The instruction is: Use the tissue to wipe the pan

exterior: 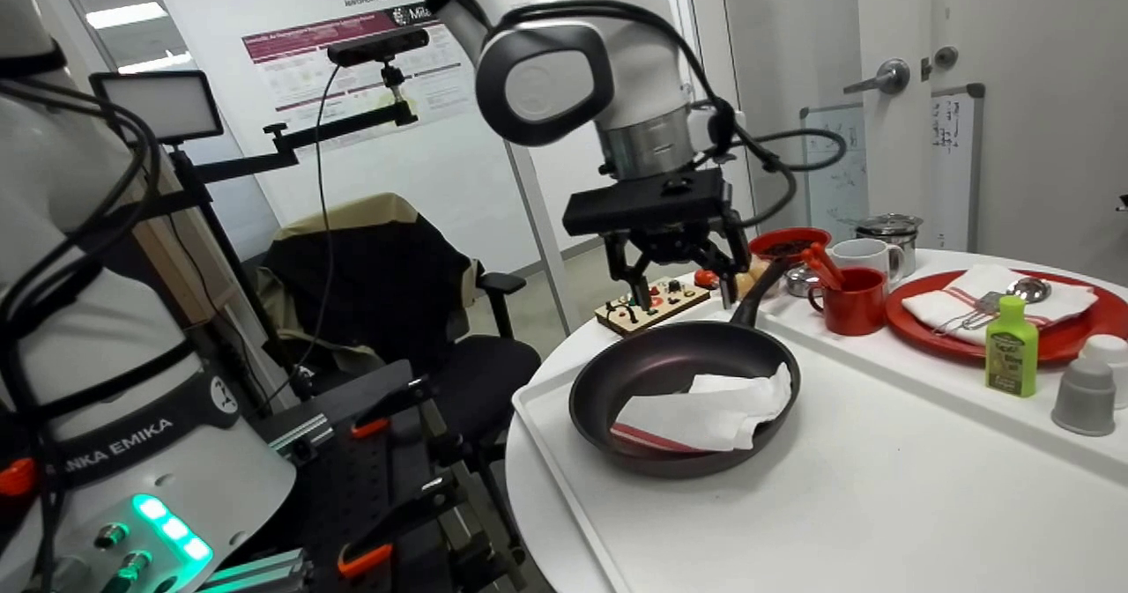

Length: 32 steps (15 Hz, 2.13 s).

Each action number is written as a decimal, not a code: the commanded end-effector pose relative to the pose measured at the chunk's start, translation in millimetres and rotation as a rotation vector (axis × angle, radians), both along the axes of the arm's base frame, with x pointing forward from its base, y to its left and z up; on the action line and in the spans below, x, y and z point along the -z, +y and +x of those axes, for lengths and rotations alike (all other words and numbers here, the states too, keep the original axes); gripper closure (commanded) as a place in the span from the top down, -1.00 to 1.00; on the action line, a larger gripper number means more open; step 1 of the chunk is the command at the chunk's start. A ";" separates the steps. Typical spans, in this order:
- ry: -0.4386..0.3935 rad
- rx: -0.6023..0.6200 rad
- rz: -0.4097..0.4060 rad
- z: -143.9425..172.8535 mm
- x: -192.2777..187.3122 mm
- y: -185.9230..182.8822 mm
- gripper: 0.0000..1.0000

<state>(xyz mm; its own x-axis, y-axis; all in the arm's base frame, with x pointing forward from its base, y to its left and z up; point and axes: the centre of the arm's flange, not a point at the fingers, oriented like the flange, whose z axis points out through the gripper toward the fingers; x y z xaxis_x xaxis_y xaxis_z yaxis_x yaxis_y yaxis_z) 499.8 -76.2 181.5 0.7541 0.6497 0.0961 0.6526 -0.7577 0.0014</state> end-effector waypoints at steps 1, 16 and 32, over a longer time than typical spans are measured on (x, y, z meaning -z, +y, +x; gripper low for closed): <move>0.091 0.135 0.034 46.8 39.5 -60.7 1.00; 0.120 0.477 -0.015 54.6 68.7 -45.5 1.00; 0.098 0.356 -0.096 24.2 96.2 -1.3 1.00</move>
